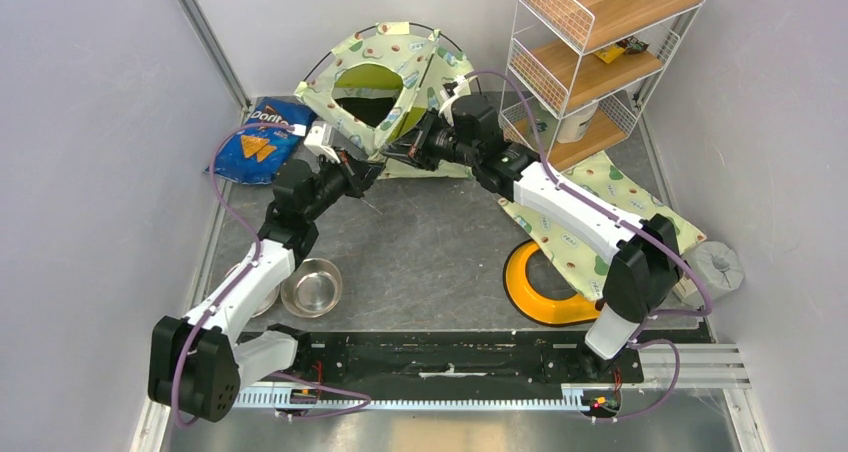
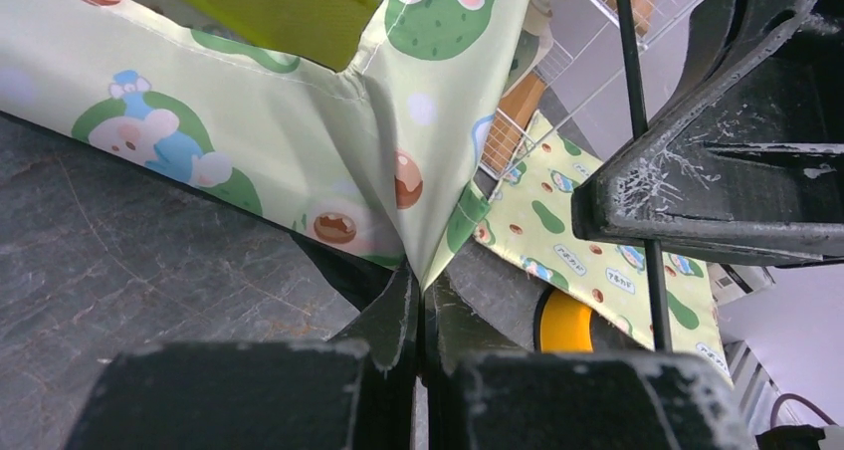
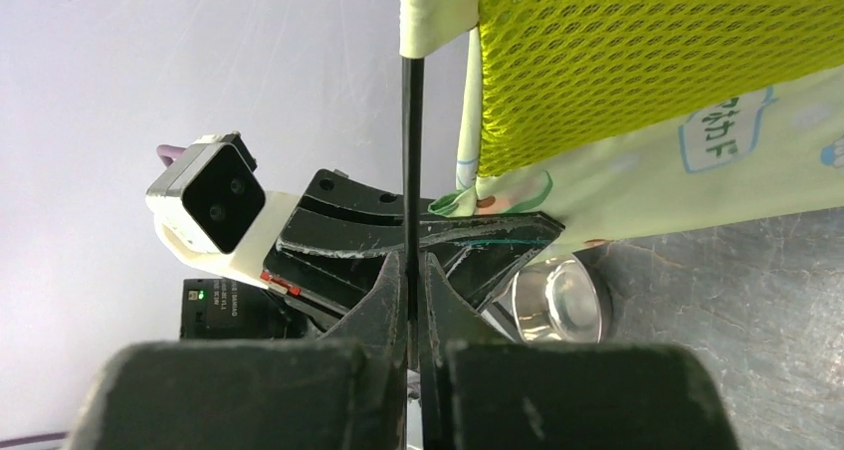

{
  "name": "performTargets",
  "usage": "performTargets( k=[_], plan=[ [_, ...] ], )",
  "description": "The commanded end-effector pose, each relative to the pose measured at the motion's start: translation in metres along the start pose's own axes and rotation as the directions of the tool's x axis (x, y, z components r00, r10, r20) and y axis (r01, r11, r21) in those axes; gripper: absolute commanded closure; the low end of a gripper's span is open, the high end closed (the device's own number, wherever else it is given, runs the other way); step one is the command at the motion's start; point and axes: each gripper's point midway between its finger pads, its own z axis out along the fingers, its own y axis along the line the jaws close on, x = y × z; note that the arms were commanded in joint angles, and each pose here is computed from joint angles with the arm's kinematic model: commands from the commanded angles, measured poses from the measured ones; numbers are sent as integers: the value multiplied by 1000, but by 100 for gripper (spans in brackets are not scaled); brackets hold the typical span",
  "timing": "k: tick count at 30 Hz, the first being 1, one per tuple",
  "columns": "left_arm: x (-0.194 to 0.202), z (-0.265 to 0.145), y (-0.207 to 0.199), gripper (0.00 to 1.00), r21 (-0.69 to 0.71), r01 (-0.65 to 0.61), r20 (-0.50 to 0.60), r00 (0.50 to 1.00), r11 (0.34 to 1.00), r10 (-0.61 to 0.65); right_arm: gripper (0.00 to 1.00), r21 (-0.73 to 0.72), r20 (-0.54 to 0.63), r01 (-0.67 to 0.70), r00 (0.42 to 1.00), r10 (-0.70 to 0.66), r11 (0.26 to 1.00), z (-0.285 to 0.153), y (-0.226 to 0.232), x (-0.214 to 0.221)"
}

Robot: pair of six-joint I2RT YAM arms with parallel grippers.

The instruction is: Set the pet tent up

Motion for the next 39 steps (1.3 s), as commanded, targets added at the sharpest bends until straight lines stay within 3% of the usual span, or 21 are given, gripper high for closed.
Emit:
performTargets(
  k=[1, 9, 15, 20, 39],
  plan=[
    [8, -14, -15, 98, 26, 59, -54, 997, 998, -57, 100, 74, 249, 57, 966, -74, 996, 9, -18, -56],
    [16, -14, -8, 98, -14, 73, -92, 993, 997, -74, 100, 69, 291, 105, 949, -121, 992, 13, -12, -61],
    [40, -21, 1, 98, 12, -47, -162, 986, 999, 48, 100, -22, 359, 150, 924, -132, 988, -1, 25, -78],
    [52, -25, 7, 98, 22, -107, -198, 974, 994, 109, 100, -24, 429, 128, 897, -105, 992, 2, 17, -99],
    [70, -53, 17, 98, 23, -279, -145, 949, 960, 279, 100, 6, 568, 30, 823, -28, 1000, 12, -6, -146]
  ],
)
